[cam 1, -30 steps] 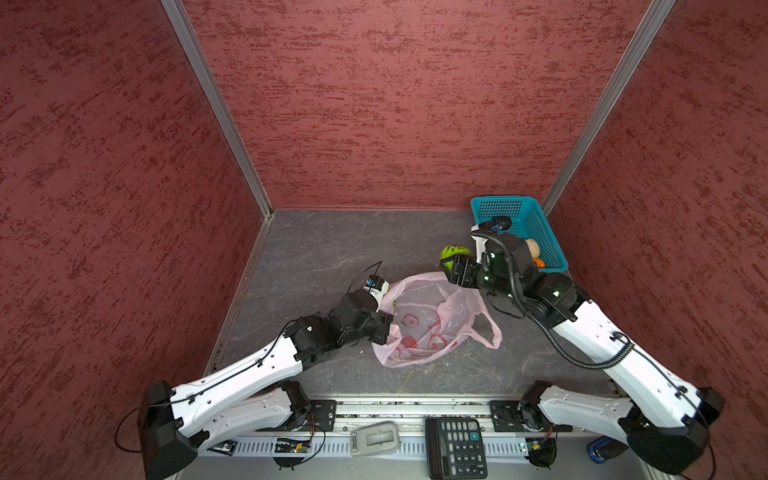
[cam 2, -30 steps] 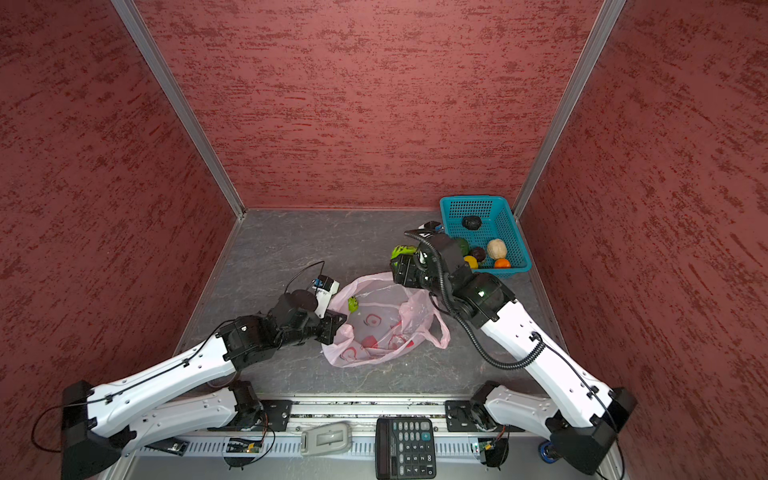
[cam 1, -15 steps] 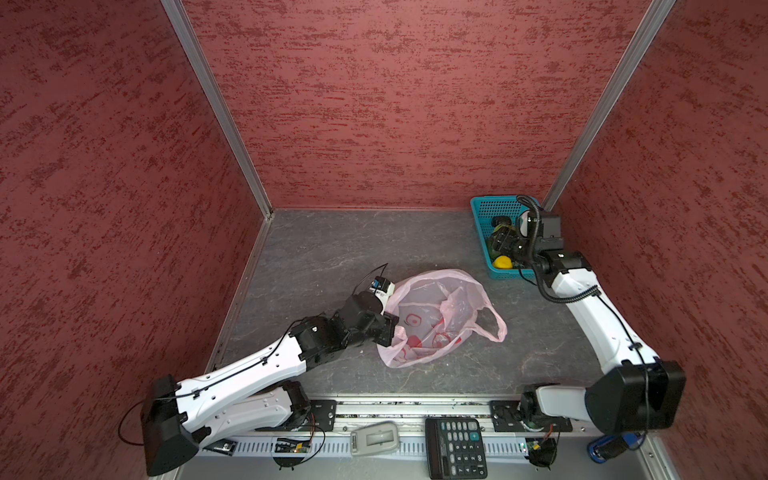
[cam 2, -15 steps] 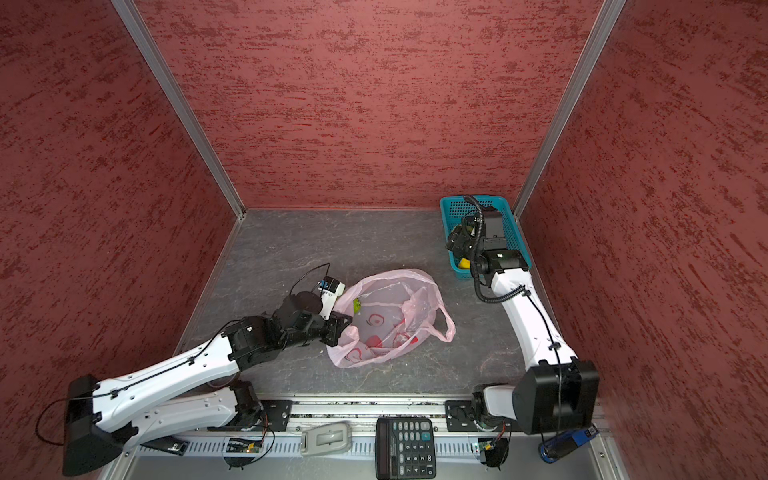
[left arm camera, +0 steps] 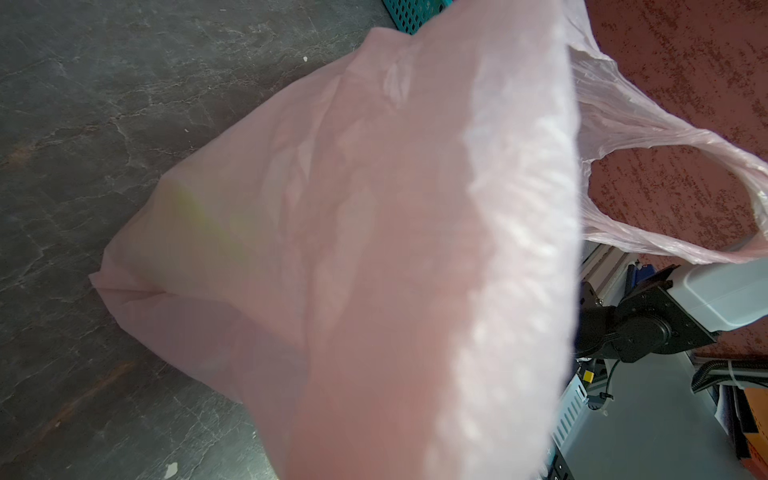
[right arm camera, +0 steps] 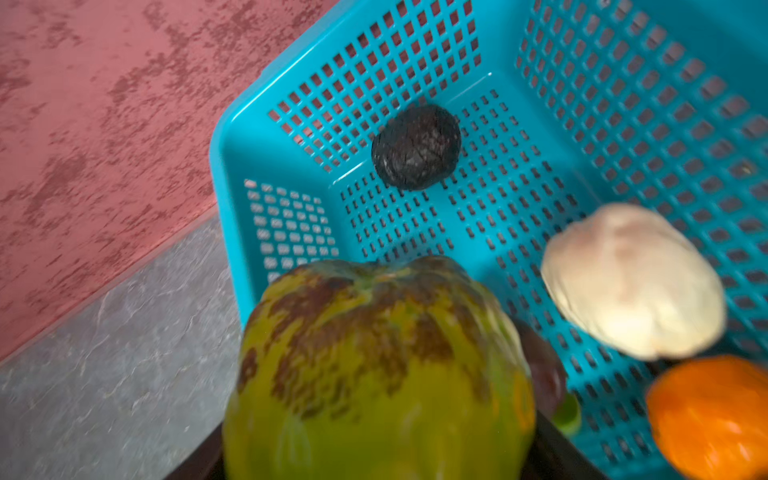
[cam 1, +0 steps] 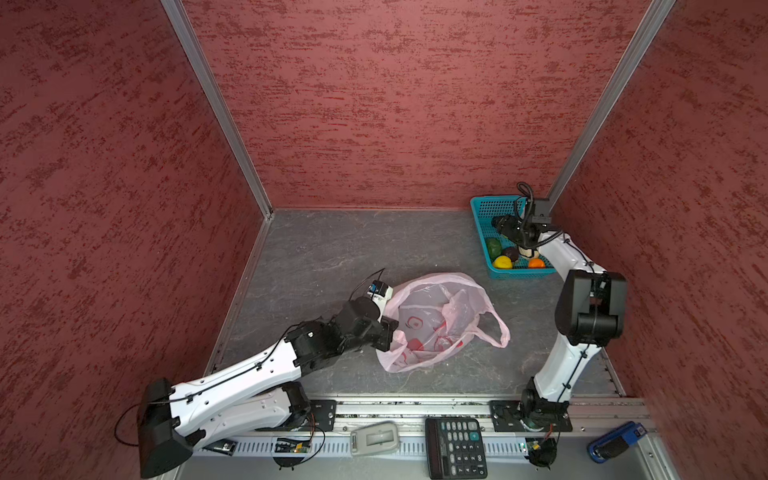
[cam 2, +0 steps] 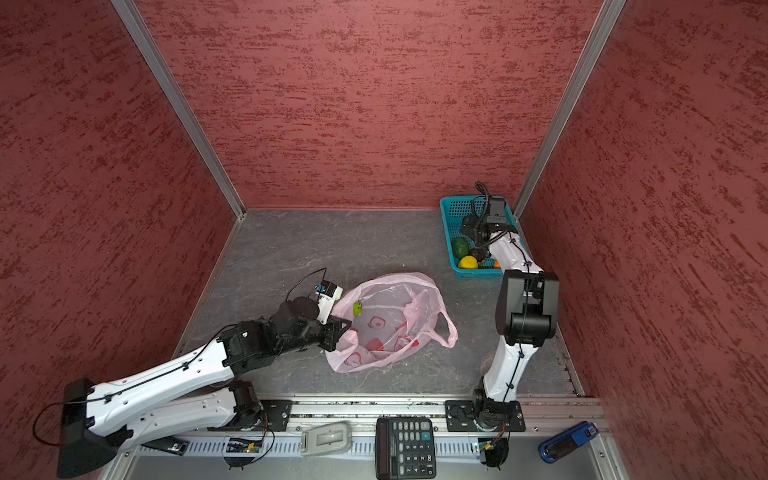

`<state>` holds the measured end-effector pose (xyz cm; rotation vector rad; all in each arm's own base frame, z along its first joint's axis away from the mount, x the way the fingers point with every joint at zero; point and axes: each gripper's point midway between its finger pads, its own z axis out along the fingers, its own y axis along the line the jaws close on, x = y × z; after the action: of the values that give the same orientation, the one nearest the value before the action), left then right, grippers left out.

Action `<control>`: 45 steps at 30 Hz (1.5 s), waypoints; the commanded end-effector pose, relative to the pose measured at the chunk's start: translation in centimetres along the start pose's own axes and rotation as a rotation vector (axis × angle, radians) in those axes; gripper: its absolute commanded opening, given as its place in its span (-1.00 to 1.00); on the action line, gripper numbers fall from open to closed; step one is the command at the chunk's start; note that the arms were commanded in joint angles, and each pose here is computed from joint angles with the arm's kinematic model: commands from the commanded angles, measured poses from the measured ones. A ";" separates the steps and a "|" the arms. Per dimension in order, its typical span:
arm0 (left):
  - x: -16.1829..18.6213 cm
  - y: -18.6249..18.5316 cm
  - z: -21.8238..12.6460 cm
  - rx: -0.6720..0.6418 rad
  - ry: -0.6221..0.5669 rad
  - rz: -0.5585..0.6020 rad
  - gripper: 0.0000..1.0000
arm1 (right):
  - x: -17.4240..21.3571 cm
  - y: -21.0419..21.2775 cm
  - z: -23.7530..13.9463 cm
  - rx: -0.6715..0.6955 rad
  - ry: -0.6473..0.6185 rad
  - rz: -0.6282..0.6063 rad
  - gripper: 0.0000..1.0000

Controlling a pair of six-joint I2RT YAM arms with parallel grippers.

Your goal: Untie the knot of the plastic bag and take out the fruit

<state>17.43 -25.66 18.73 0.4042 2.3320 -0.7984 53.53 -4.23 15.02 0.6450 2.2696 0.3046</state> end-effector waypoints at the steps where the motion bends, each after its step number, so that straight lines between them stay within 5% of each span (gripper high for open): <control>1: 0.1 -0.2 -0.3 0.007 -0.006 -0.008 -1.00 | -2.0 -0.3 1.5 0.009 -0.036 -0.010 0.09; 11: 0.1 -0.3 -0.5 -0.005 0.000 -0.002 -1.00 | -1.7 -2.8 4.6 0.107 0.006 -0.011 0.25; 19: 0.2 -0.3 -0.5 -0.002 0.008 0.004 -1.00 | -1.9 -3.1 4.0 0.137 0.019 -0.030 0.66; 30: 0.2 -0.6 -0.2 0.014 0.007 0.015 -1.00 | -1.7 -2.4 1.9 0.119 0.021 -0.055 0.78; 35: 0.0 -0.9 0.0 0.019 0.006 0.025 -1.00 | -0.9 -1.0 -0.9 0.053 0.012 -0.058 0.78; 45: -0.6 -1.5 0.5 0.037 -0.001 0.045 -1.00 | 4.5 5.5 -12.5 -0.144 0.074 -0.157 0.78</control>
<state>17.07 -26.25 17.89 0.4429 2.3554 -0.7850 46.85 -0.57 21.78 0.4791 2.2854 0.3286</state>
